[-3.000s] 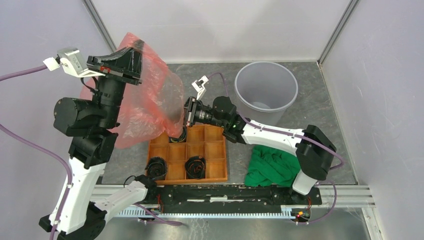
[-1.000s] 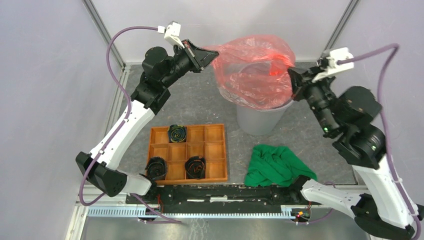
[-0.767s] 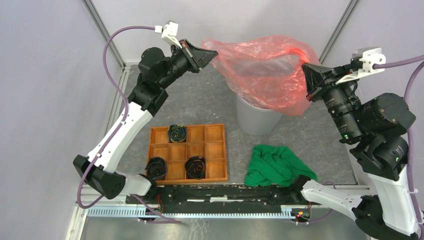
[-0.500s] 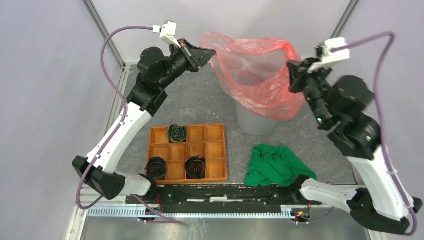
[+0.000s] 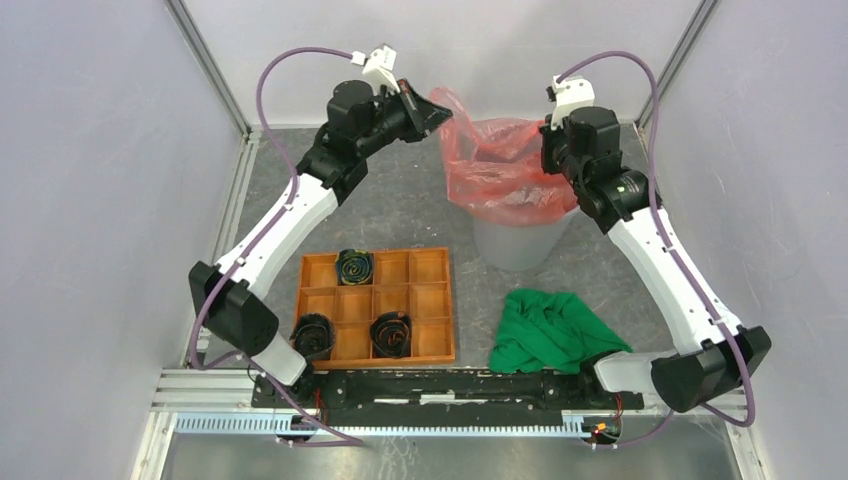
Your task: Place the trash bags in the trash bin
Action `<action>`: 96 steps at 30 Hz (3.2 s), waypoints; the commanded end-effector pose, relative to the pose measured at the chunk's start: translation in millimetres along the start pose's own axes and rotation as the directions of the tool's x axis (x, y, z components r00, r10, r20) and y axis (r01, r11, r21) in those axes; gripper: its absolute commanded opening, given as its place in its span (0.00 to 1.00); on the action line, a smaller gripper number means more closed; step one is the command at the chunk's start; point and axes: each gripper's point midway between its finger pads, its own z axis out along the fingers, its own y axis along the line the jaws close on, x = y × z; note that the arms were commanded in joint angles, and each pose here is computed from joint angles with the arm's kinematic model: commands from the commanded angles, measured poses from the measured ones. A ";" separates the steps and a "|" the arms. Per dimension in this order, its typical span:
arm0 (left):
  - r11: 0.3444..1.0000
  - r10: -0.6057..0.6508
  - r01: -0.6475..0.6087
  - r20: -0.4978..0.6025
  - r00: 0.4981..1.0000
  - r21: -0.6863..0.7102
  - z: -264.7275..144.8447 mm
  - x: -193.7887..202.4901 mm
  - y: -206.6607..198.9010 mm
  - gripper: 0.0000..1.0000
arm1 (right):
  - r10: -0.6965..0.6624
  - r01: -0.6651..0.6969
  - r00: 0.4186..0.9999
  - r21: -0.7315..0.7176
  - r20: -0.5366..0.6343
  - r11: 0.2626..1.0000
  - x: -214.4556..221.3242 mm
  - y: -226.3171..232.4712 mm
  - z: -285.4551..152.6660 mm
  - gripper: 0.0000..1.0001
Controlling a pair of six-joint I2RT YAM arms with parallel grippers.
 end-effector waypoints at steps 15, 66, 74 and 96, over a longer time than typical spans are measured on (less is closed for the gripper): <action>0.998 0.052 -0.050 -0.076 0.996 0.027 -1.5 34.6 10.1 0.02 | 0.055 -0.083 0.996 -0.492 -0.071 0.867 109.7 111.3 69.1 0.01; 0.918 0.319 -0.254 0.187 0.929 -0.305 -62.1 -38.4 74.0 0.02 | -0.052 0.071 0.995 -0.220 0.090 0.973 -64.4 29.3 8.5 0.91; 0.942 0.274 -0.222 0.197 0.941 -0.250 -59.4 -39.8 60.9 0.02 | -0.011 0.067 0.995 -0.568 0.101 0.820 -4.8 111.5 -57.2 0.72; 0.991 0.122 -0.116 0.090 0.988 -0.071 -61.8 9.1 45.0 0.02 | -0.016 -0.063 0.990 -0.551 -0.137 0.832 77.7 212.6 82.0 0.50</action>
